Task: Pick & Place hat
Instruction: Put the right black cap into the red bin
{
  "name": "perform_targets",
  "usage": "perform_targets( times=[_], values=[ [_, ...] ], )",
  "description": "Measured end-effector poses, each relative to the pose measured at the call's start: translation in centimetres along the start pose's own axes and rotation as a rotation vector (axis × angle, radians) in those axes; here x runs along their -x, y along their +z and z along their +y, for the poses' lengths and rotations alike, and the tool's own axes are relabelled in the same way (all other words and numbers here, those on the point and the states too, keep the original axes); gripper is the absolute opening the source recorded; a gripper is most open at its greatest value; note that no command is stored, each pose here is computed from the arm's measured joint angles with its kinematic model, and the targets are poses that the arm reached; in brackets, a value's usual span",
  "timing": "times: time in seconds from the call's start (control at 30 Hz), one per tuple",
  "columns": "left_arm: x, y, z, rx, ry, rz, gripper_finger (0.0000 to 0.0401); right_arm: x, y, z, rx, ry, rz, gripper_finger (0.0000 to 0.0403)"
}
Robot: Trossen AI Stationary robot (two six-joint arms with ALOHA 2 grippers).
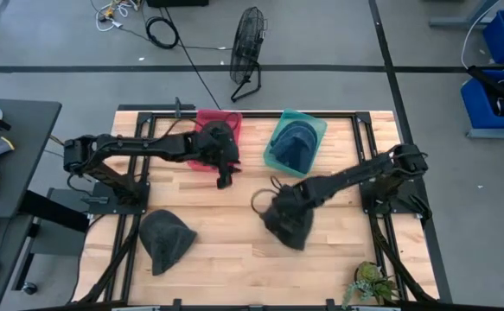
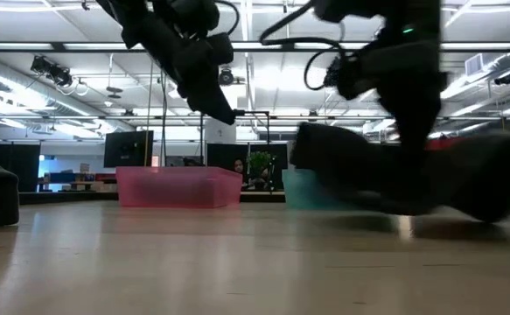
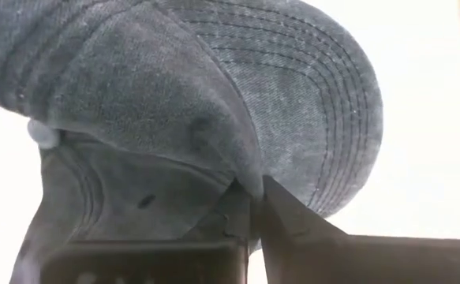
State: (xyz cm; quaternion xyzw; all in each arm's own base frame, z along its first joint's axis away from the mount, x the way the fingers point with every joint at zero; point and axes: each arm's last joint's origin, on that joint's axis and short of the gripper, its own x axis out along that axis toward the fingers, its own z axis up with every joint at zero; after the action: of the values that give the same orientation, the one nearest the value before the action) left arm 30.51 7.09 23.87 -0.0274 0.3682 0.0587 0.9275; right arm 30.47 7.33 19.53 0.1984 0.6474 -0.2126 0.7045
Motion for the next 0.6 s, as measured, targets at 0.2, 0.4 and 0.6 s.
perform_targets(
  times=[0.2, 0.4, 0.6],
  values=[
    [-0.1, 0.1, -3.4, 0.004, -0.089, 0.003, 0.0135, 0.1, 4.0, -0.8, 0.085, 0.127, -0.193, 0.0011],
    [-0.6, 0.8, -5.6, -0.028, -0.116, -0.076, 0.0135, 0.7, 6.4, -0.6, 0.171, 0.222, -0.380, 0.0011],
    [-2.6, 0.8, -6.3, -0.007, -0.097, -0.117, 0.0135, 0.4, 6.9, -0.4, 0.220, 0.228, -0.416, 0.0011]
  ],
)
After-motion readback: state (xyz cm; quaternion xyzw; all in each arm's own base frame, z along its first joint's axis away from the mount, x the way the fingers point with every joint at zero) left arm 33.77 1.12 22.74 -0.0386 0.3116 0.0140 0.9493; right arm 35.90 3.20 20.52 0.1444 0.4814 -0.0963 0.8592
